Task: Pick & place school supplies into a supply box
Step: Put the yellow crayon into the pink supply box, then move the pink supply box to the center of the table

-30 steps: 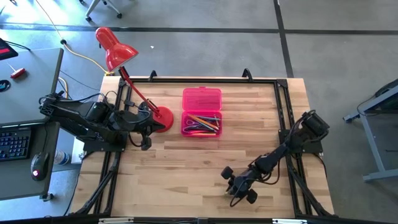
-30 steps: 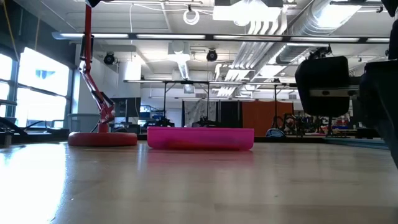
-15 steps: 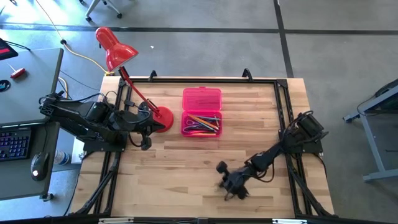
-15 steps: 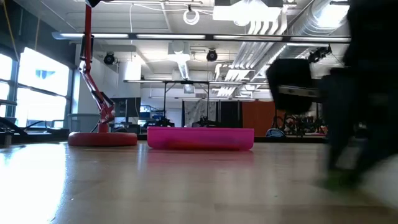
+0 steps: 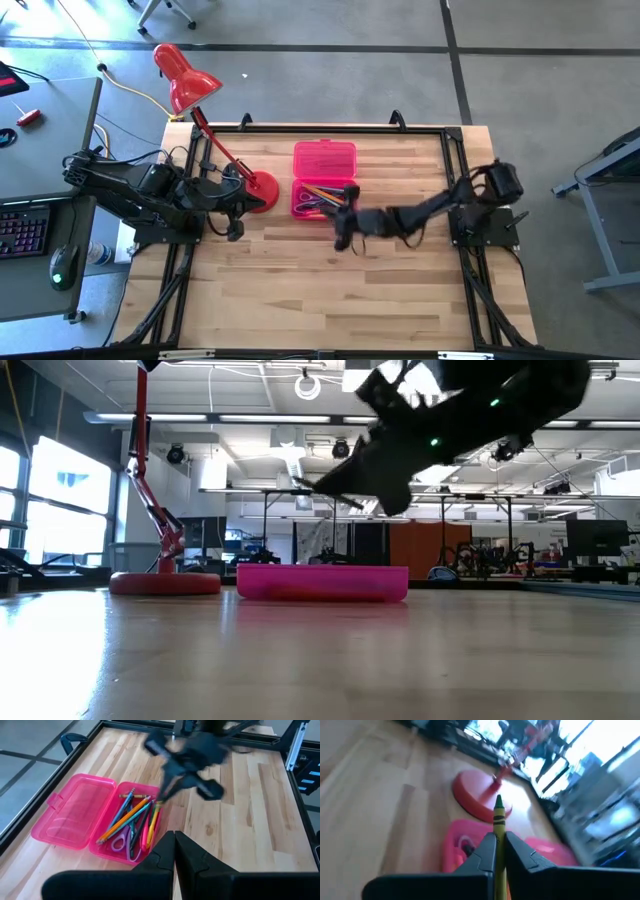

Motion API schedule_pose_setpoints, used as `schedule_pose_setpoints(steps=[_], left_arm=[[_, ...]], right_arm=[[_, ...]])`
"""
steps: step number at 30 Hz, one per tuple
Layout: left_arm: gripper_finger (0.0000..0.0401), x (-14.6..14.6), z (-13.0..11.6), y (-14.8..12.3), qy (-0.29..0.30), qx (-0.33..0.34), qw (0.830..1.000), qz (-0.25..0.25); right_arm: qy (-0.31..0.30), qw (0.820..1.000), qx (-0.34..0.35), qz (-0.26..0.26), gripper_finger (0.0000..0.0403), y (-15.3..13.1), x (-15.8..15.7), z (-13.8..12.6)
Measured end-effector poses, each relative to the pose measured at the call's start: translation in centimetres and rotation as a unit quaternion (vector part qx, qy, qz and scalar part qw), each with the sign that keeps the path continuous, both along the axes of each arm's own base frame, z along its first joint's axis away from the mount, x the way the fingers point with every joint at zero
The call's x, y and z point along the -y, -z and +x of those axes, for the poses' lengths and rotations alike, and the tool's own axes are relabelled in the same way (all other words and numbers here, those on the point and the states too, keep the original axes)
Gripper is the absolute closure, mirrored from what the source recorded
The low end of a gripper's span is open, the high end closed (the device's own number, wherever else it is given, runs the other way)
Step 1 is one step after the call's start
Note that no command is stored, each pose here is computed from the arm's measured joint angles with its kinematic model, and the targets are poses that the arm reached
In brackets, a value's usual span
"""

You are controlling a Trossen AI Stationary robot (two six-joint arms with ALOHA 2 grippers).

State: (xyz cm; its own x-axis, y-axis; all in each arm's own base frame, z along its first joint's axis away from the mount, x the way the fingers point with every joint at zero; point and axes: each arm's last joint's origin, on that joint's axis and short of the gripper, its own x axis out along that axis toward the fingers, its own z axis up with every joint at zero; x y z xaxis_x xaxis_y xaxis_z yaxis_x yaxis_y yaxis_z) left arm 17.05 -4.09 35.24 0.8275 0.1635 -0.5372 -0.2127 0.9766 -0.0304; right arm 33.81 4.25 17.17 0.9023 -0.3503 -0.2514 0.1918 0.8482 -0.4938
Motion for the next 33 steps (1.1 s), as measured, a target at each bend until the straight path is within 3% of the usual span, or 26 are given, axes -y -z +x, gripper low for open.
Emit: schedule_pose_setpoints(steps=[4,7,20,28,33], left_arm=[[0.0361,0.0,0.0,0.0,0.000,0.000,1.000,0.000],[0.0361,0.0,0.0,0.0,0.000,0.000,1.000,0.000],[0.0361,0.8,2.9,2.0,-0.019,-0.051,0.998,0.032],[0.0361,0.9,4.3,3.4,-0.056,-0.082,0.991,0.092],[0.0361,0.8,4.4,3.3,-0.070,-0.077,0.989,0.105]], right_arm=[[0.048,0.990,-0.002,0.134,0.0398,1.0,5.1,0.2],[0.060,0.979,-0.036,0.191,0.0398,2.1,7.2,-0.2],[0.087,0.969,-0.071,0.221,0.0373,3.5,7.1,-0.4],[0.093,0.966,-0.082,0.228,0.0350,4.1,7.0,-0.5],[0.043,0.960,-0.117,0.251,0.0344,4.4,6.3,-0.6]])
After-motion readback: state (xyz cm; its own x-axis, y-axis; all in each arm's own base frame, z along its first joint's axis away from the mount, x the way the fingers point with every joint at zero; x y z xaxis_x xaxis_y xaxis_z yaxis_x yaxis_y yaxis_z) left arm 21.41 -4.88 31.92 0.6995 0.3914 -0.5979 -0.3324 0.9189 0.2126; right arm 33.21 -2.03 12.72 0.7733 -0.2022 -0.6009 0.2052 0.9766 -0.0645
